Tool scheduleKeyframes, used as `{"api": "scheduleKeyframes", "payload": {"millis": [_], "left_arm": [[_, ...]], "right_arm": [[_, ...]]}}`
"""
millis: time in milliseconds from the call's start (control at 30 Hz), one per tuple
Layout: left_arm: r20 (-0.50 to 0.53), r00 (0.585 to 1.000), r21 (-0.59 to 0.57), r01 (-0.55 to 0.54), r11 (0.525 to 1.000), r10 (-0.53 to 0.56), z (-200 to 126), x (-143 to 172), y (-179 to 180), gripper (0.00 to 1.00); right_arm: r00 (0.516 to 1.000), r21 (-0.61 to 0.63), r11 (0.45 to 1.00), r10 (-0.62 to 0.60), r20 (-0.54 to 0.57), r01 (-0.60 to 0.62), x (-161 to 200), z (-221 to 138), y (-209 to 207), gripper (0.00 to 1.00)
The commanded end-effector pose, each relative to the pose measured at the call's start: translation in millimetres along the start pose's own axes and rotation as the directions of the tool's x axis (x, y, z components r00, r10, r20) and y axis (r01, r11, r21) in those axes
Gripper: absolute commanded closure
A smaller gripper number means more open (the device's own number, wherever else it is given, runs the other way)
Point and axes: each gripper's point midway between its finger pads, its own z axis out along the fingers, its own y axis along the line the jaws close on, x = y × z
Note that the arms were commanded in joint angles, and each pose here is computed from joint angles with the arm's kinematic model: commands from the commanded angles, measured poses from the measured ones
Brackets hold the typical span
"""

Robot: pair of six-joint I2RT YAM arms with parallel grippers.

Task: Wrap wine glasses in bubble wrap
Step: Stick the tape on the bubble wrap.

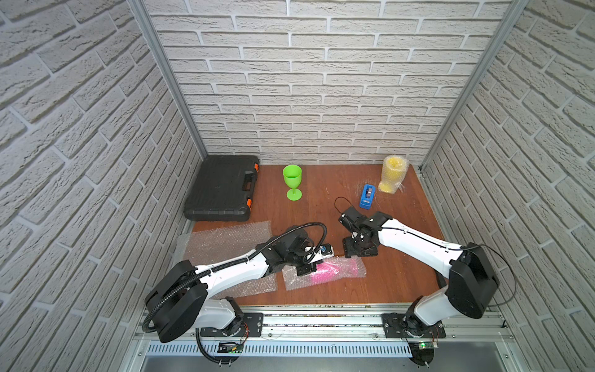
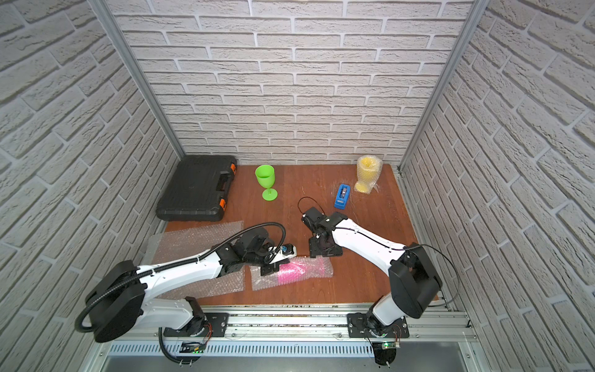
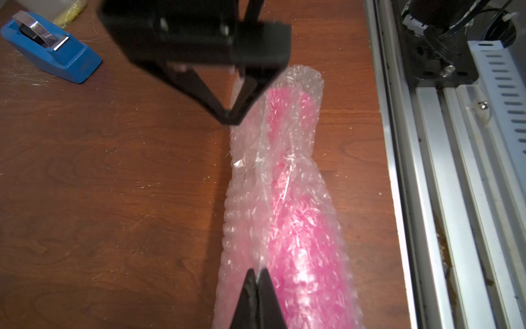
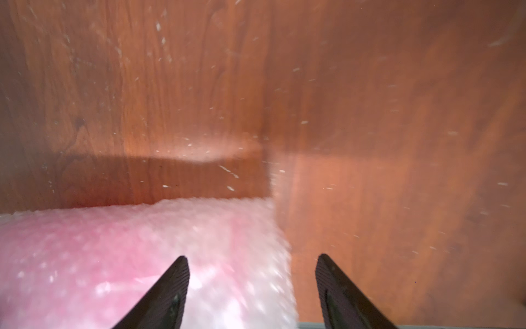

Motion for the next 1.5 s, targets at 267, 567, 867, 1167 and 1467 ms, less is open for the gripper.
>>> {"api": "scheduleKeyframes", "payload": {"millis": [267,567,867,1167,1467], "left_arm": [[-0.044,0.999,0.01,-0.001,1.0,0.002,1,13,-4,0.99],[-0.045,0.999,0.012,-0.003,1.0,0.003,2,12,-4,0.99],[-0.038,0.999,0.008,-0.007,1.0,0.007,1,10,-2,0.99],[-0.034,0.999,0.017,-0.02,1.0,0.021,3,10,-4,0.99],[-0.021,0.999,0.026,-0.038,0.999,0.038,1,7,-6,0.99]], "right_arm": [[1.0,-0.547,0.837,-0.015,0.008,0.017,16,-72,69,0.73],[0.994,-0.694,0.72,-0.081,-0.078,0.004,45,-40,117,0.95],[0.987,-0.38,0.925,-0.079,-0.14,0.02,64,4,56,0.97],[0.934,-0.386,0.853,-0.345,0.087,0.351,40,-63,51,0.85],[0.53,-0.274,0.461,-0.796,0.292,0.844,13,-50,75,0.53]]}}
